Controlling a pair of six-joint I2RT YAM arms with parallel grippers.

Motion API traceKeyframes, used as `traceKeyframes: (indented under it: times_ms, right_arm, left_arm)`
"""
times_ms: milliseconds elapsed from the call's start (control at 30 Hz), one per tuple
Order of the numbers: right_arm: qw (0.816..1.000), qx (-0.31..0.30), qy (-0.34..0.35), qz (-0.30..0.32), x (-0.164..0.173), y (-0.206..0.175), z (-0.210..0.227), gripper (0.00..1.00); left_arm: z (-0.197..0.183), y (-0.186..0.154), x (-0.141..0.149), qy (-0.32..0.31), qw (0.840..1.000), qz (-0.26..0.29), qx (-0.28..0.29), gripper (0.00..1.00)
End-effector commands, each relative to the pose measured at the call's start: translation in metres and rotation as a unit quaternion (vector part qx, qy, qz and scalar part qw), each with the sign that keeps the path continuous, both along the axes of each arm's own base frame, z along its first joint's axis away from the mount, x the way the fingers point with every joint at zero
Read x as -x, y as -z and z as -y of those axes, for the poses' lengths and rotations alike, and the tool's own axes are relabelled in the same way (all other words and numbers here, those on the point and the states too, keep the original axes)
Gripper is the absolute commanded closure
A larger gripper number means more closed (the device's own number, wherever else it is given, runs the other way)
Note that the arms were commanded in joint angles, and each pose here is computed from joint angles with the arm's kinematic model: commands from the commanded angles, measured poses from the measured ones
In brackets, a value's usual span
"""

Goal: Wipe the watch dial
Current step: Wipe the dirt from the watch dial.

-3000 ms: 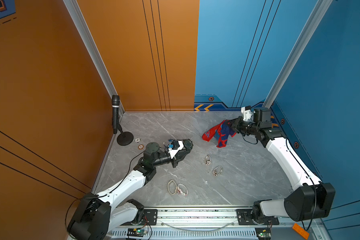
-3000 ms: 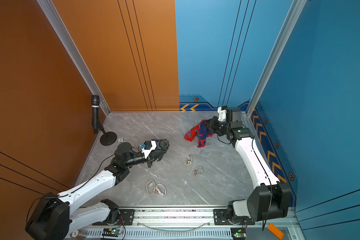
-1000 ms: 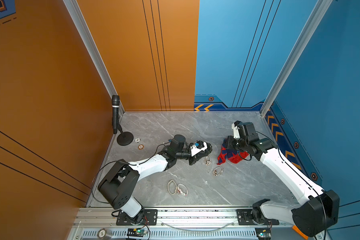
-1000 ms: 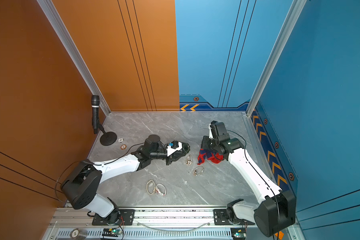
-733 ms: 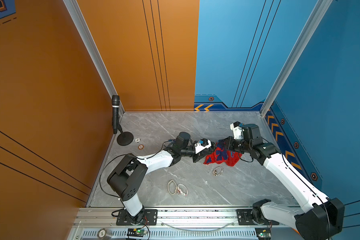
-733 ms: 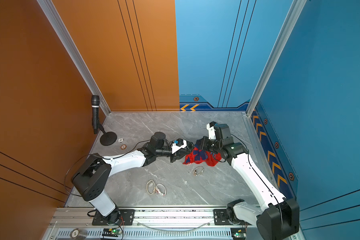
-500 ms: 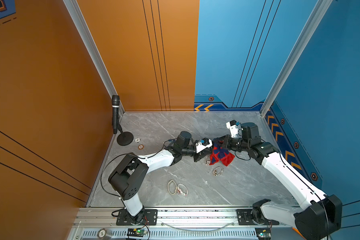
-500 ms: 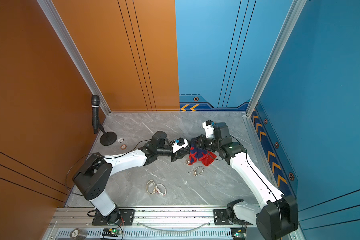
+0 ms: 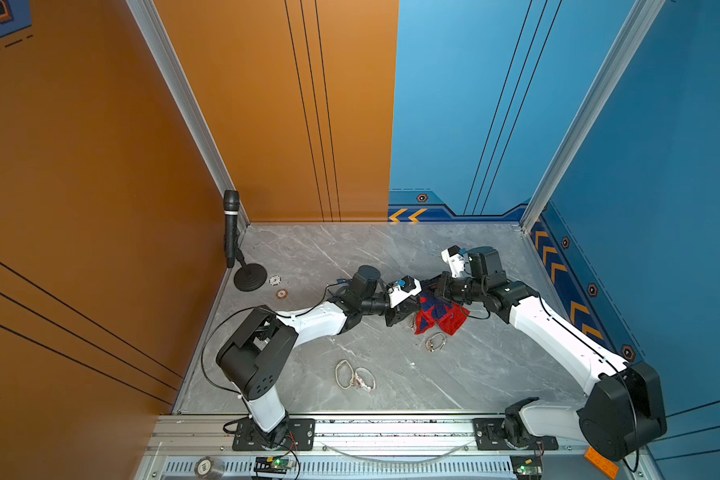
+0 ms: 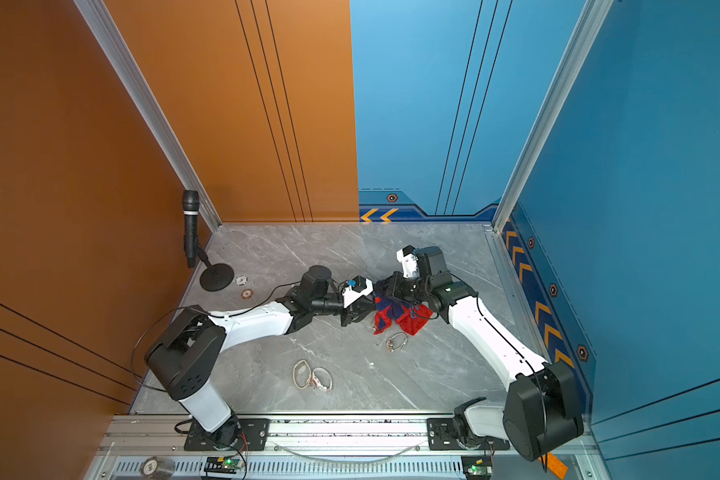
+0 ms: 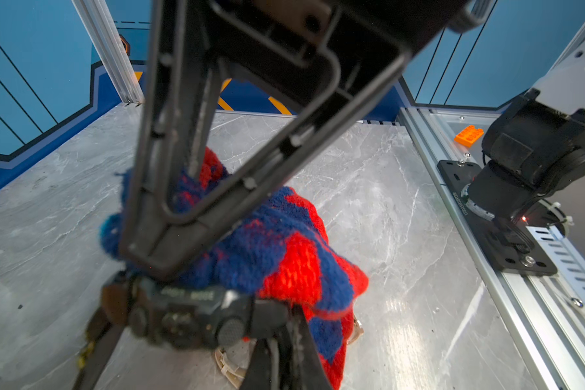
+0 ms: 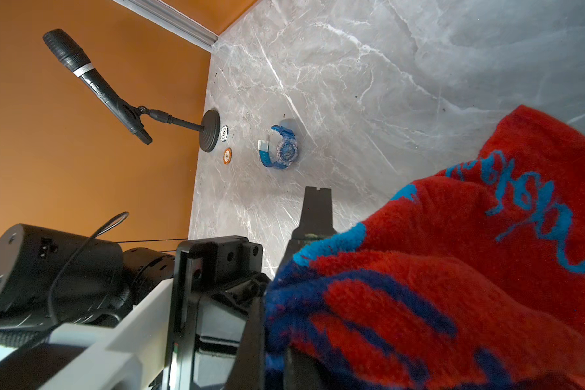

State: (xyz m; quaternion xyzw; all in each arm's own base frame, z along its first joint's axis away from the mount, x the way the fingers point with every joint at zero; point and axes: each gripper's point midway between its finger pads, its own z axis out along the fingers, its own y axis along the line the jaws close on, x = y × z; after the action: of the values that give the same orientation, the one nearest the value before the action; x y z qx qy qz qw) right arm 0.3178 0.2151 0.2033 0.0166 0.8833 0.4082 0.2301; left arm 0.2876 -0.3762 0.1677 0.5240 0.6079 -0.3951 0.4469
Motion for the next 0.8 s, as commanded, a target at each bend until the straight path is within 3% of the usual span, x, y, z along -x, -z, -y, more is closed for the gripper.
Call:
traceKeyframes:
  times_ms: [0,233,500,767]
  right_arm:
    - [0.998,0.049,0.015,-0.040,0.006,0.028,0.015,1.00]
    - [0.998,0.064,0.024,-0.014,0.001,0.005,0.025,1.00]
    - [0.997,0.040,0.003,0.063,0.010,-0.061,0.008,1.00]
    - [0.998,0.012,-0.036,0.047,0.007,-0.057,-0.025,1.00]
  left_arm:
    - [-0.001,-0.063,-0.001,0.008,0.994,0.062,0.085,1.00]
    - [-0.007,-0.065,0.000,0.003,0.993,0.059,0.098,1.00]
    - [-0.014,-0.050,0.002,0.001,0.995,0.050,0.085,1.00]
    - [-0.015,-0.056,0.006,0.005,0.995,0.055,0.086,1.00]
